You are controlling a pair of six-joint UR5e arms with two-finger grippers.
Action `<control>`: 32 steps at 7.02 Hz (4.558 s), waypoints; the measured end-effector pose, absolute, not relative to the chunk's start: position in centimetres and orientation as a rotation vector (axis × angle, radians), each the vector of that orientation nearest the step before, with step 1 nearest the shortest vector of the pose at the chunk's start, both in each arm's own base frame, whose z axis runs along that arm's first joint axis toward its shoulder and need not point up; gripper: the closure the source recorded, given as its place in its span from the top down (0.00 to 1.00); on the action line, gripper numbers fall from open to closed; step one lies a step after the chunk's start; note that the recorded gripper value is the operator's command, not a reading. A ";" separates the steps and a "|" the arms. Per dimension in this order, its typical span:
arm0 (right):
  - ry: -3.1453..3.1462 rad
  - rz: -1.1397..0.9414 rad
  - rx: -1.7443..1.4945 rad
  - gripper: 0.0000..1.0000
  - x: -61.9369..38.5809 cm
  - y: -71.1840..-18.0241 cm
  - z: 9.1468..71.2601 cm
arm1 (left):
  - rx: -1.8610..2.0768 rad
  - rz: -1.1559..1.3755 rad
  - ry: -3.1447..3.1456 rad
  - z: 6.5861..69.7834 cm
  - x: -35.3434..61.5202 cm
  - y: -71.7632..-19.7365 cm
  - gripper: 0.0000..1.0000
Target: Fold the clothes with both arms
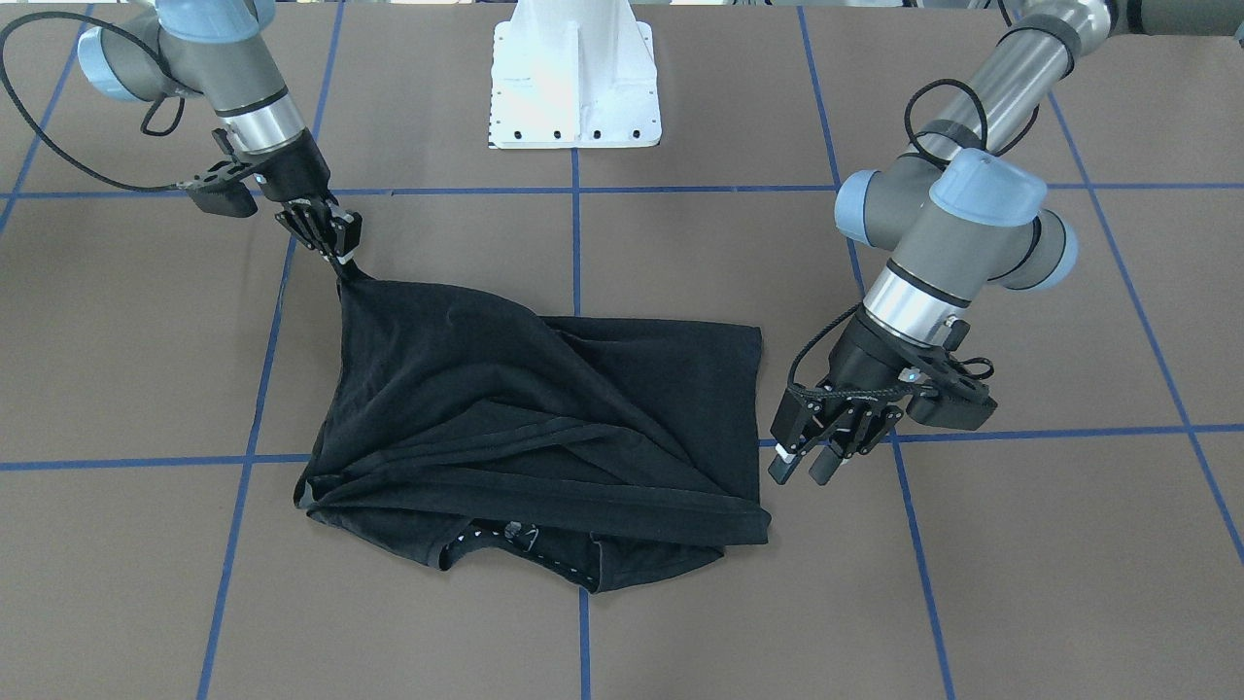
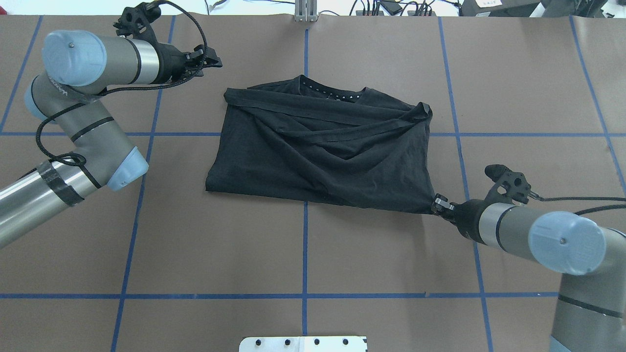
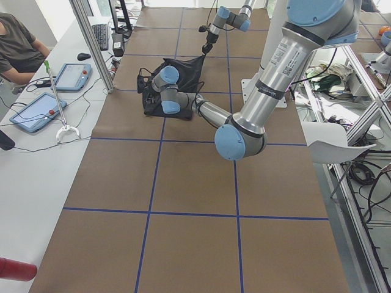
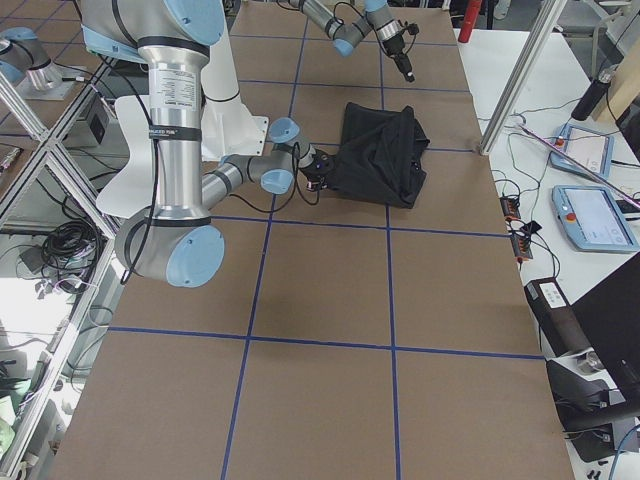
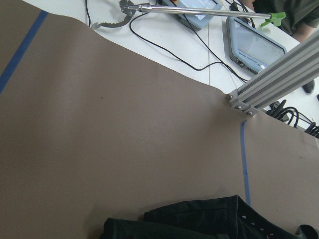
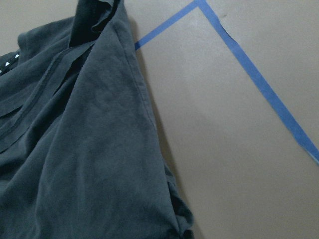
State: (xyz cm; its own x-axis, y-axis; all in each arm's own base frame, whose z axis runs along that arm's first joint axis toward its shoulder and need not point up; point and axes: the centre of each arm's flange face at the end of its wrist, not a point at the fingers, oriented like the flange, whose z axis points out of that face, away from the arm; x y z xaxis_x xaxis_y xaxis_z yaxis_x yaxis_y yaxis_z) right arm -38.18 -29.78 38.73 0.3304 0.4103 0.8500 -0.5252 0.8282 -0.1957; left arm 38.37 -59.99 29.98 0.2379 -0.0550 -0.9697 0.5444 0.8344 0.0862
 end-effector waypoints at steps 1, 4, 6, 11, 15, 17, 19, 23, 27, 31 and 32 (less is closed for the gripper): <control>-1.089 0.585 0.064 0.00 -37.7 -26.2 37.1 | 0.449 -0.417 1.292 29.3 38.0 -59.3 0.62; -1.088 0.499 -0.168 0.00 -39.4 -14.3 31.0 | 0.407 -0.367 1.333 29.2 36.7 -56.8 0.62; -1.071 0.476 -0.272 1.00 -41.1 -8.9 28.1 | 0.390 -0.357 1.349 29.1 36.3 -55.9 0.62; -1.138 0.608 -0.226 1.00 -38.0 -13.2 22.6 | 0.276 -0.339 1.336 30.1 39.4 -49.5 0.61; -1.087 0.677 -0.115 1.00 -32.0 -24.4 23.5 | 0.229 -0.347 1.215 33.8 46.2 -40.9 0.53; -1.066 0.683 -0.103 1.00 -32.1 -25.6 24.3 | 0.221 -0.337 1.184 34.8 48.6 -40.1 0.47; -1.060 0.686 -0.100 1.00 -32.3 -25.9 24.6 | 0.213 -0.325 1.173 35.1 50.3 -39.6 0.13; -1.060 0.689 -0.100 1.00 -32.4 -26.0 24.6 | 0.220 -0.307 1.173 34.9 50.5 -39.5 0.00; -1.062 0.695 -0.097 1.00 -32.2 -26.2 24.5 | 0.382 -0.268 1.137 34.1 45.9 -46.7 0.00; -1.062 0.716 -0.083 1.00 -31.7 -26.8 24.6 | 0.463 -0.352 1.108 27.5 50.0 -65.7 0.16; -1.061 0.720 -0.082 1.00 -31.7 -26.8 24.6 | 0.469 -0.369 1.095 26.5 50.8 -68.7 0.76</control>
State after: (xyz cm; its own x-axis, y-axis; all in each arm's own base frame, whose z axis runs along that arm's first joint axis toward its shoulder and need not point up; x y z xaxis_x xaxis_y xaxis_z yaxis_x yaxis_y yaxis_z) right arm -31.73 -26.82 24.61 0.2847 0.5753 0.7668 -0.4998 0.7717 -0.3934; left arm 50.81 -68.65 26.50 0.4146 -0.0555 -0.9083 0.5060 0.8437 0.1794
